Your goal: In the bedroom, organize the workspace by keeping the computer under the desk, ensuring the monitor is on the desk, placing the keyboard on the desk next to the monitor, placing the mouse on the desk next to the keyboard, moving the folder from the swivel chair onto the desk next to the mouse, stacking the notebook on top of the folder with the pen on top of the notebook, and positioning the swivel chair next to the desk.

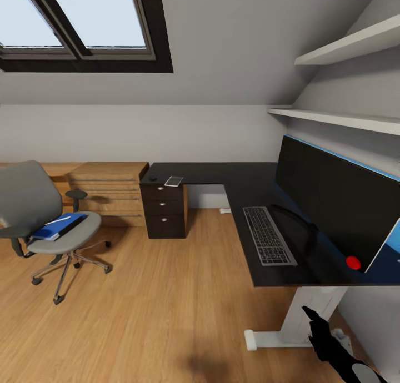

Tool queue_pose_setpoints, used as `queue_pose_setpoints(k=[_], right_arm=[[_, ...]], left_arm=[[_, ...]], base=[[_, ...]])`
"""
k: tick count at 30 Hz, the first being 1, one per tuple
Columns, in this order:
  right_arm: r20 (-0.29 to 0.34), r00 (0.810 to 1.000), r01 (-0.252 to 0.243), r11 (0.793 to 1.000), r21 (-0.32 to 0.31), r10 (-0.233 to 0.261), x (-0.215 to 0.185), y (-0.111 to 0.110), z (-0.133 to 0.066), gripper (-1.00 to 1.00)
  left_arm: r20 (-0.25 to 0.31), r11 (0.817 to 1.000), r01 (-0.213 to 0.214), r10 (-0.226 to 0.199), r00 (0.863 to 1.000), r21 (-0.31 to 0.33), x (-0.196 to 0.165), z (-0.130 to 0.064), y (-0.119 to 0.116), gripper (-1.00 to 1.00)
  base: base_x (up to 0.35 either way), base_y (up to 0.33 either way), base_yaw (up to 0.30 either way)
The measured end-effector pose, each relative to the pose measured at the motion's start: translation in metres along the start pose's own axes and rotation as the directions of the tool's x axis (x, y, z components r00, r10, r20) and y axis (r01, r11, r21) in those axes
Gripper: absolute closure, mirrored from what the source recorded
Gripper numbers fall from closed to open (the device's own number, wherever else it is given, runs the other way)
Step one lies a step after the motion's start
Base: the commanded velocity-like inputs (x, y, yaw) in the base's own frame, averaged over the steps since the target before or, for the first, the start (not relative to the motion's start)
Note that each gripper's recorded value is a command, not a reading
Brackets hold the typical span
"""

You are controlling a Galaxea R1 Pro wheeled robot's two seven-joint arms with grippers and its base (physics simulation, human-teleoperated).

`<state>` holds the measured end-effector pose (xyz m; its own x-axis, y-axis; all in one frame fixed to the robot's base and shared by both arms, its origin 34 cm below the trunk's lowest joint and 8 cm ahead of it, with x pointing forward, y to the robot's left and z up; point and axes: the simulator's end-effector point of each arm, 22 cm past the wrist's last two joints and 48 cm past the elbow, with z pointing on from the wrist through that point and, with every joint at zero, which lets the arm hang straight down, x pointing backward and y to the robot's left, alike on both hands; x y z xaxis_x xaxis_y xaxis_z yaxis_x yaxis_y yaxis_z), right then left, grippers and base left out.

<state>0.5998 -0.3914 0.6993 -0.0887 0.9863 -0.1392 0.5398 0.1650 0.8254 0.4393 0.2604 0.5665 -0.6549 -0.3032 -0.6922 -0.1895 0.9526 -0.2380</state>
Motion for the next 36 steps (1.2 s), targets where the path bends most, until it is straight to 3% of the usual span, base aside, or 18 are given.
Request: queue_pose_setpoints(k=[3, 6, 8, 10, 11, 12, 13, 14, 16, 17, 18, 19, 20, 22, 23, 29, 33, 36], right_arm=[[0.005, 0.998, 0.063, 0.996, 0.060, -0.064, 0.005, -0.024, 0.000, -1.00], [0.016, 0.987, 0.157, 0.981, 0.118, -0.160, 0.006, -0.046, 0.000, -1.00], [-0.003, 0.965, 0.258, 0.951, 0.168, -0.261, 0.013, -0.066, -0.001, -1.00], [-0.065, 0.904, 0.426, 0.876, 0.225, -0.423, 0.029, -0.097, -0.005, -1.00], [-0.081, 0.882, 0.470, 0.851, 0.236, -0.465, 0.032, -0.105, -0.007, -1.00], [-0.106, 0.835, 0.548, 0.798, 0.251, -0.541, 0.037, -0.119, -0.010, -1.00], [-0.116, 0.808, 0.587, 0.768, 0.256, -0.578, 0.039, -0.125, -0.012, -1.00], [-0.129, 0.754, 0.653, 0.713, 0.256, -0.644, 0.046, -0.135, -0.014, -1.00], [-0.138, 0.695, 0.714, 0.656, 0.246, -0.705, 0.056, -0.143, -0.017, -1.00], [-0.147, 0.636, 0.767, 0.600, 0.226, -0.757, 0.068, -0.148, -0.020, -1.00], [-0.152, 0.607, 0.791, 0.573, 0.216, -0.780, 0.072, -0.151, -0.021, -1.00], [-0.163, 0.560, 0.825, 0.529, 0.199, -0.812, 0.080, -0.156, -0.024, -1.00], [-0.168, 0.542, 0.837, 0.511, 0.193, -0.824, 0.082, -0.158, -0.025, -1.00], [-0.175, 0.512, 0.856, 0.483, 0.185, -0.841, 0.087, -0.162, -0.027, -1.00], [-0.175, 0.508, 0.858, 0.478, 0.185, -0.843, 0.087, -0.163, -0.028, -1.00], [-0.168, 0.519, 0.849, 0.484, 0.211, -0.838, 0.085, -0.172, -0.033, -1.00], [-0.125, 0.507, 0.854, 0.477, 0.208, -0.853, 0.083, -0.166, -0.034, -1.00], [-0.057, 0.462, 0.877, 0.447, 0.175, -0.885, 0.087, -0.149, -0.031, -1.00]], left_arm=[[0.001, 1.000, 0.000, 0.000, 1.000, -0.002, 0.000, 0.000, 0.001, -1.00], [0.002, 1.000, 0.001, -0.001, 1.000, -0.004, 0.000, 0.000, 0.002, -1.00], [0.002, 1.000, 0.001, -0.001, 1.000, -0.006, -0.001, 0.000, 0.002, -1.00], [0.000, 1.000, 0.002, -0.002, 1.000, -0.009, 0.000, 0.000, 0.003, -1.00], [-0.001, 1.000, 0.002, -0.002, 1.000, -0.012, 0.000, 0.000, 0.004, -1.00], [-0.003, 1.000, 0.002, -0.002, 1.000, -0.021, 0.000, 0.000, 0.006, -1.00], [-0.004, 1.000, 0.002, -0.002, 1.000, -0.028, 0.001, 0.000, 0.007, -1.00], [-0.006, 0.999, 0.001, -0.002, 1.000, -0.045, 0.001, 0.000, 0.011, -1.00], [-0.009, 0.998, 0.001, -0.001, 1.000, -0.070, 0.002, -0.001, 0.015, -1.00], [-0.011, 0.995, 0.000, -0.002, 1.000, -0.098, 0.003, -0.001, 0.021, -1.00], [-0.012, 0.994, 0.000, -0.002, 1.000, -0.113, 0.003, -0.002, 0.024, -1.00], [-0.013, 0.990, -0.001, -0.001, 1.000, -0.140, 0.003, -0.002, 0.030, -1.00], [-0.013, 0.988, -0.001, -0.001, 1.000, -0.152, 0.003, -0.003, 0.032, -1.00], [-0.013, 0.984, -0.001, -0.001, 1.000, -0.177, 0.003, -0.004, 0.038, -1.00], [-0.013, 0.983, -0.001, -0.001, 1.000, -0.183, 0.003, -0.004, 0.039, -1.00], [-0.012, 0.980, 0.003, -0.006, 1.000, -0.201, 0.004, -0.005, 0.043, -1.00], [-0.006, 0.979, 0.005, -0.006, 1.000, -0.204, 0.002, -0.005, 0.044, -1.00], [-0.002, 0.979, 0.005, -0.005, 1.000, -0.201, 0.001, -0.005, 0.044, -1.00]], base=[[-0.022, -0.012, 0.000], [-0.009, -0.005, 0.000], [-0.004, -0.002, 0.000], [-0.002, -0.001, 0.000], [-0.001, -0.001, 0.000], [0.000, 0.000, 0.000], [0.000, 0.000, 0.000], [0.000, 0.000, 0.000], [0.000, 0.000, 0.000], [0.000, 0.000, 0.000], [0.000, 0.000, 0.000], [0.000, 0.000, 0.000], [0.000, 0.000, 0.000], [0.000, 0.000, 0.000], [0.000, 0.000, 0.000], [0.000, 0.000, 0.000], [0.000, 0.000, 0.000], [0.000, 0.000, 0.000]])
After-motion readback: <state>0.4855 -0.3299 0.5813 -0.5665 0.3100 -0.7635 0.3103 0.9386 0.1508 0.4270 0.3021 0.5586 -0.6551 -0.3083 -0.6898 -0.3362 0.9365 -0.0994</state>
